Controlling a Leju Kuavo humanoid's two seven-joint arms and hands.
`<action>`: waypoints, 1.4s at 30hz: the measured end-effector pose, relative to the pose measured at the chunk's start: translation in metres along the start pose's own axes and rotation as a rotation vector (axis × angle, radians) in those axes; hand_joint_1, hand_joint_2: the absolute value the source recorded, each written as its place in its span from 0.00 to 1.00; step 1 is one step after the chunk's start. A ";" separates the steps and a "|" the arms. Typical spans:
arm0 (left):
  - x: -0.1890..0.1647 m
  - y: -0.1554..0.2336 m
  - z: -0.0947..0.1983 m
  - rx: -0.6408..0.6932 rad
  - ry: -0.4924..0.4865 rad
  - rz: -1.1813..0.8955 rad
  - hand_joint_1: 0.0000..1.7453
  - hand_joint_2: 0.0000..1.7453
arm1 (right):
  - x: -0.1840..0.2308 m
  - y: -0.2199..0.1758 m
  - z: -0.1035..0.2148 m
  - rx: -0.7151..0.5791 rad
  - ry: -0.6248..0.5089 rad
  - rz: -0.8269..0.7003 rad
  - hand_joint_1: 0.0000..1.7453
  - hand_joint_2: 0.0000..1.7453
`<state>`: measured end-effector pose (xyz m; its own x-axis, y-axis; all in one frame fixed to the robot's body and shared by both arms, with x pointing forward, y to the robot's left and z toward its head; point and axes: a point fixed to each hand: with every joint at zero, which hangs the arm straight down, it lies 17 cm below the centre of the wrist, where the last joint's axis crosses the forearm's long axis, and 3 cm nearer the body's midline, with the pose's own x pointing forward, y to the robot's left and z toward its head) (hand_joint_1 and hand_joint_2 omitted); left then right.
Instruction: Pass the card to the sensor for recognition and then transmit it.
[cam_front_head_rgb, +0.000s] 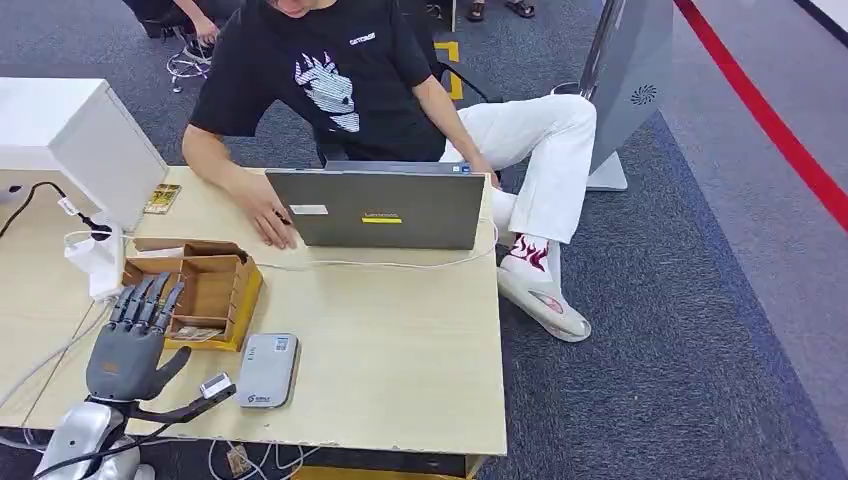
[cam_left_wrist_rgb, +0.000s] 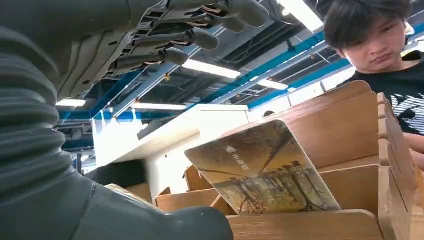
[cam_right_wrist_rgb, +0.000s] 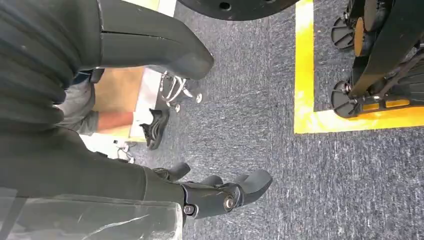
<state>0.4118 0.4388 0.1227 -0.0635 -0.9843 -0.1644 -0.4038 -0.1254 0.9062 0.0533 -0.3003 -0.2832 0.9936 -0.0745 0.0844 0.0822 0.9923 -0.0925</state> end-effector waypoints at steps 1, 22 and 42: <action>0.000 -0.001 0.000 -0.002 0.001 0.001 0.25 1.00 | 0.000 0.000 0.000 0.000 0.000 0.000 0.00 1.00; -0.004 -0.025 0.009 -0.071 0.028 0.043 1.00 1.00 | 0.000 0.000 0.000 0.001 0.000 0.000 0.00 1.00; -0.017 0.042 -0.052 0.116 0.027 0.040 1.00 1.00 | 0.001 0.002 0.000 0.001 0.000 0.020 0.00 1.00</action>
<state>0.4432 0.4437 0.1832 -0.0579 -0.9914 -0.1175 -0.5046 -0.0725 0.8603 0.0542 -0.2982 -0.2832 0.9951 -0.0549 0.0826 0.0625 0.9937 -0.0931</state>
